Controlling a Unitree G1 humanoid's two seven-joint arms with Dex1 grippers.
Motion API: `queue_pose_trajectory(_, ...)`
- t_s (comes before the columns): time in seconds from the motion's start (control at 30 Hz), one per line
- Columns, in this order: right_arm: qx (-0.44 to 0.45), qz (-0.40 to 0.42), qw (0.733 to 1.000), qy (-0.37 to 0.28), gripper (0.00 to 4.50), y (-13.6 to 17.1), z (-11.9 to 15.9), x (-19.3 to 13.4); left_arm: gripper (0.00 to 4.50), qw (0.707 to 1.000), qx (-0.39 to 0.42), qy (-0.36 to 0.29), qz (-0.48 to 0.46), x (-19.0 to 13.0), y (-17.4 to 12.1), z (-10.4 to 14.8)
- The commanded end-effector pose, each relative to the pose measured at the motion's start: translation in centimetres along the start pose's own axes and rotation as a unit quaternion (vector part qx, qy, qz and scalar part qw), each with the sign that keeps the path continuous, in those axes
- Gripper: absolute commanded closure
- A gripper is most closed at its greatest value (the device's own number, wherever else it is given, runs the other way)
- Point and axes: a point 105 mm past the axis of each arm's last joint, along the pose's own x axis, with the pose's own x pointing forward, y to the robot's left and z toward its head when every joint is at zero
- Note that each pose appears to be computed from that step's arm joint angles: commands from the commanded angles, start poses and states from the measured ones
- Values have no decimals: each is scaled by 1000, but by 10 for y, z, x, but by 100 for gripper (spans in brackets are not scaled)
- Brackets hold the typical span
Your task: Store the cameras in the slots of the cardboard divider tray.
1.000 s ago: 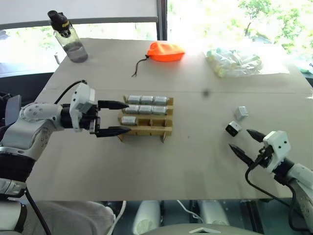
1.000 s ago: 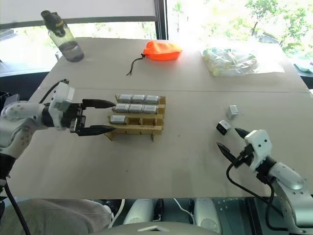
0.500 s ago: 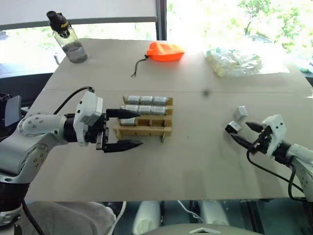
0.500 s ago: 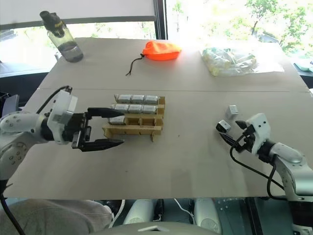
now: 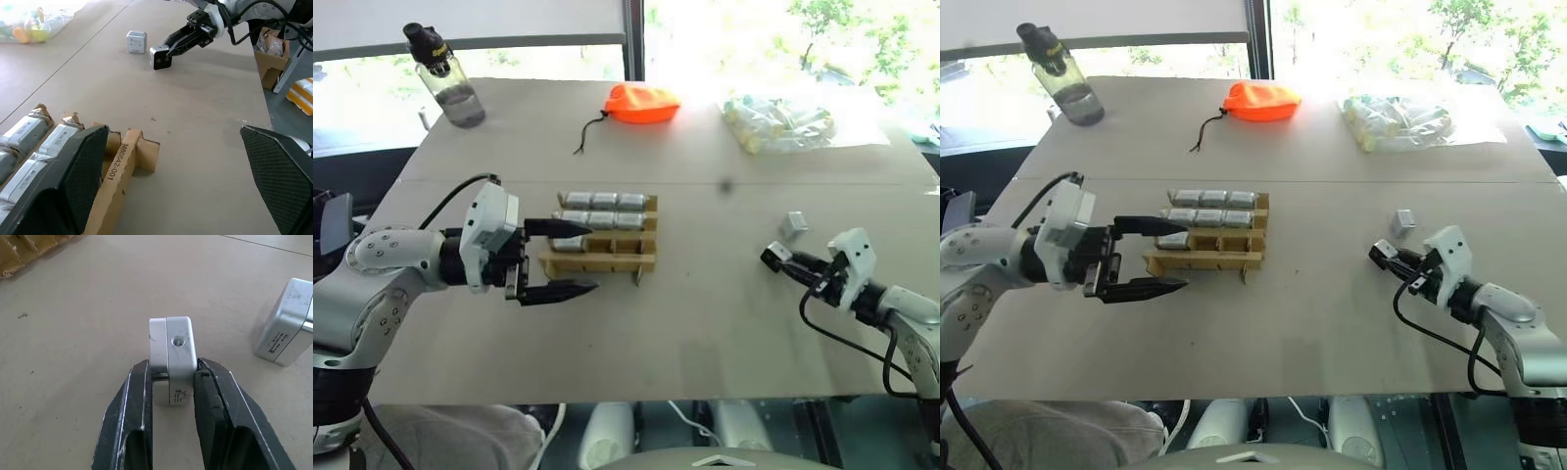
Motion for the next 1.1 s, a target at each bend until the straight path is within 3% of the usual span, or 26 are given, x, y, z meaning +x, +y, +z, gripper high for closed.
queue_pose_trajectory(0.03, -21, 24, 999, -26, 388, 7, 22, 5, 0, 1000, 12, -2, 16, -10, 4, 4)
queue_pose_trajectory(0.13, -66, 67, 995, -36, 388, 18, 44, 14, 0, 1000, 0, -1, 26, -17, 5, 1)
queue_pose_trajectory(0.27, -115, 201, 970, -73, 388, 61, 100, 47, 0, 996, -7, 10, 84, -44, 14, -8)
queue_pose_trajectory(0.5, -185, 331, 922, -73, 388, 110, 136, 110, 0, 989, -29, 9, 147, -75, 7, -21)
queue_pose_trajectory(0.67, -219, 385, 893, -77, 388, 143, 145, 138, 0, 979, -40, 15, 202, -95, -6, -29)
queue_pose_trajectory(0.8, -237, 388, 887, -78, 388, 158, 149, 159, 0, 968, -48, 23, 247, -113, -17, -34)
queue_pose_trajectory(1.1, -238, 423, 872, -69, 388, 188, 137, 167, 0, 959, -69, 6, 274, -120, -35, -40)
